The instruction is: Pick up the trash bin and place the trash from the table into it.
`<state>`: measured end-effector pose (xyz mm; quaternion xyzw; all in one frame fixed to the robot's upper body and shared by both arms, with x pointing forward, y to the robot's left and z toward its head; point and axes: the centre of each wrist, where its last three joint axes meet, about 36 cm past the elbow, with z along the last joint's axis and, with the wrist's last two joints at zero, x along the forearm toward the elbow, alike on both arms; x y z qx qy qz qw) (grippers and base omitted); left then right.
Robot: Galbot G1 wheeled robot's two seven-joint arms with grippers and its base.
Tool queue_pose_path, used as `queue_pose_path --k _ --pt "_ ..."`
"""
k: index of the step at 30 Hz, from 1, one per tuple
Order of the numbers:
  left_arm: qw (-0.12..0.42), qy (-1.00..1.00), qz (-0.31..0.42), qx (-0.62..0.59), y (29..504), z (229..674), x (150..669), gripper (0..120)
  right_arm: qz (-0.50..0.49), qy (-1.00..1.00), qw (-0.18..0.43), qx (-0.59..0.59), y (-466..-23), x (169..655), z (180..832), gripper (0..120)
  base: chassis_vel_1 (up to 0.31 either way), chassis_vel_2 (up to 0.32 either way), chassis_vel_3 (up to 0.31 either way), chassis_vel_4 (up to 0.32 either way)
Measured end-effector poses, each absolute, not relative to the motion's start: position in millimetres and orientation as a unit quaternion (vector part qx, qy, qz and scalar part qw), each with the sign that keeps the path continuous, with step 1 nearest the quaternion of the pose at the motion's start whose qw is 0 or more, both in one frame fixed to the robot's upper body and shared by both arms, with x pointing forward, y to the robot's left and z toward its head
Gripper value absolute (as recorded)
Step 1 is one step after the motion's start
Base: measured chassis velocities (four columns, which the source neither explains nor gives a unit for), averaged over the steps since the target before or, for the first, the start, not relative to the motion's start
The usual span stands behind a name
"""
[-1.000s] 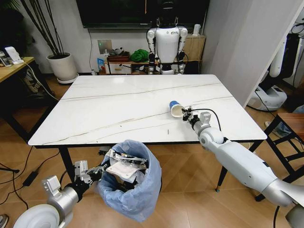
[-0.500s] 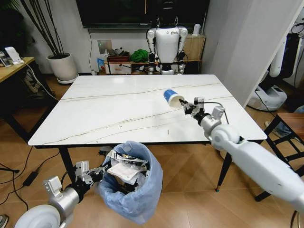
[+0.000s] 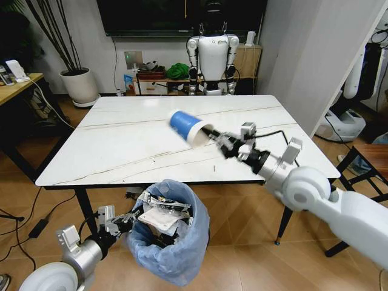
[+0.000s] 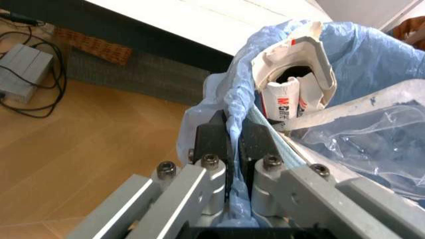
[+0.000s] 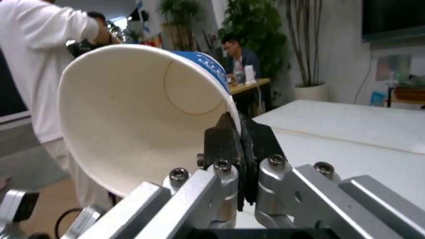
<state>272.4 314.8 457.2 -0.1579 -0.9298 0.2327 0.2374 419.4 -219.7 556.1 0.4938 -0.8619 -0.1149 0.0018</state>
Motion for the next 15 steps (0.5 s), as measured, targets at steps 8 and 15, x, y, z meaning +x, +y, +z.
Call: queue_pose_path --k 8,15 --pt "0.237 -0.930 0.233 -0.158 315 458 273 0 -0.091 -0.848 0.021 0.522 -209 405 534 0 0.000 0.000 0.000 0.000" --pt "0.236 -0.930 0.237 -0.155 314 457 273 0 -0.080 -0.834 0.040 0.544 -189 405 503 0 0.000 0.000 0.000 0.000"
